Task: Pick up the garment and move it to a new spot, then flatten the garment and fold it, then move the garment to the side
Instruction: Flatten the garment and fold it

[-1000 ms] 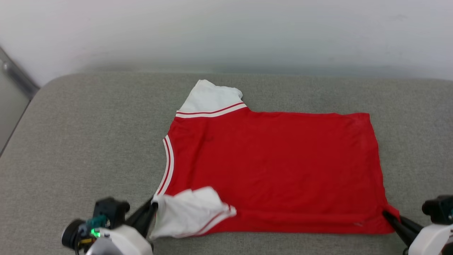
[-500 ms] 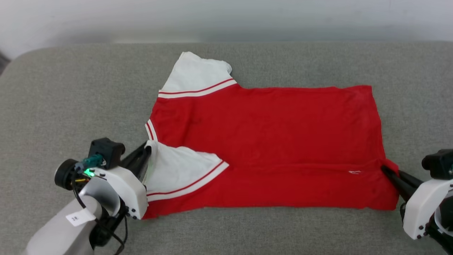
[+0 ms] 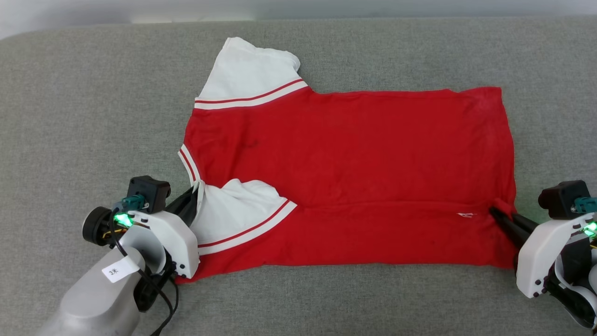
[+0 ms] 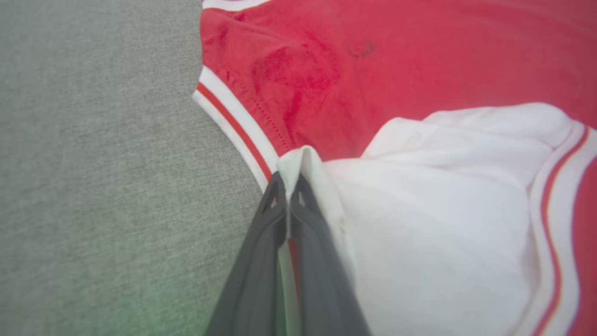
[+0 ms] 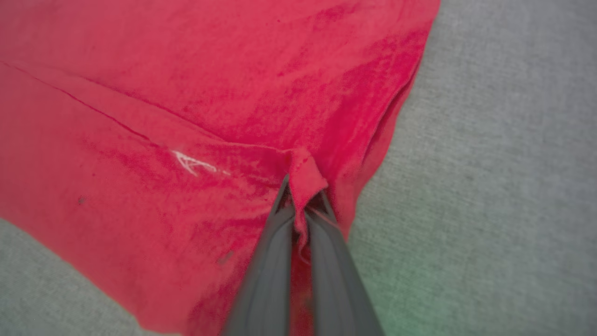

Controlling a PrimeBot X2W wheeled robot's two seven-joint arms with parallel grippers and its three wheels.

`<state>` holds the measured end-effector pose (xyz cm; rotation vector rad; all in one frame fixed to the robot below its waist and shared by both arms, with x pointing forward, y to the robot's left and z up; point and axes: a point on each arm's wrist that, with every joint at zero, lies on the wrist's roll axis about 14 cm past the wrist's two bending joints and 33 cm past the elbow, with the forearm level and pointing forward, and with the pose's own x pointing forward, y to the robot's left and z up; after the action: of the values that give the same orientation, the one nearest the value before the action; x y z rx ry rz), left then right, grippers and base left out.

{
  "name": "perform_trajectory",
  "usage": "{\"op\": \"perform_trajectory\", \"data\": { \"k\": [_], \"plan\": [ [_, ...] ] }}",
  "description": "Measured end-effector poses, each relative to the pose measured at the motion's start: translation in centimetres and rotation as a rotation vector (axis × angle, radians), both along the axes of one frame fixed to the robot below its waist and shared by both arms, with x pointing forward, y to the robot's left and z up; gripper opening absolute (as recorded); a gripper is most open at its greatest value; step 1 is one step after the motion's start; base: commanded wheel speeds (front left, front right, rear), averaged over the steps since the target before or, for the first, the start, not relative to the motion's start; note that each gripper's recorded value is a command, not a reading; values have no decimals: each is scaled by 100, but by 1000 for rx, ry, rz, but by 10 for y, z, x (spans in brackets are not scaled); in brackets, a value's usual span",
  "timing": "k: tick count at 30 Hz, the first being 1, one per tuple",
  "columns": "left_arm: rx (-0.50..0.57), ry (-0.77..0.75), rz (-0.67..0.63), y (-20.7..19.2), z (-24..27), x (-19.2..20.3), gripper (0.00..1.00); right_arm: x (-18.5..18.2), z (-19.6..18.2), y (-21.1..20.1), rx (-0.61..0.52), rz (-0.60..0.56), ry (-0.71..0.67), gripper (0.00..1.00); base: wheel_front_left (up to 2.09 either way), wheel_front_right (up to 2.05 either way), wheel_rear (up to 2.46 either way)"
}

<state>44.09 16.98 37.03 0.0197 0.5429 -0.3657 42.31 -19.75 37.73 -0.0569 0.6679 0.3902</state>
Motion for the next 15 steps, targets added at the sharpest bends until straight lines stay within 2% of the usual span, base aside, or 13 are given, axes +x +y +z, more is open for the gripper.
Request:
{"op": "perform_trajectory", "data": {
  "k": [4, 5, 6, 7, 8, 15],
  "plan": [
    [-14, 13, 14, -1, -3, -1, 0, -2, 2, 1, 14, -6, -2, 0, 0, 0, 0],
    [-17, 9, 13, -1, -2, -1, 13, -2, 4, 1, 16, -9, -12, 0, 0, 0, 0],
    [-15, 5, 13, -1, 0, -1, 53, -2, 5, 0, 16, -10, -18, 31, 0, 0, 0],
    [-13, -4, 16, 1, 3, -1, 100, -3, 7, 0, 20, -12, -24, 77, 0, 0, 0],
    [-9, -15, 17, 3, 6, -1, 100, -3, 11, 1, 23, -12, -36, 100, 0, 0, 0],
    [48, -134, 32, 31, 60, 11, 100, -2, 42, 6, 62, -12, -145, 100, 0, 0, 0]
  ]
}}
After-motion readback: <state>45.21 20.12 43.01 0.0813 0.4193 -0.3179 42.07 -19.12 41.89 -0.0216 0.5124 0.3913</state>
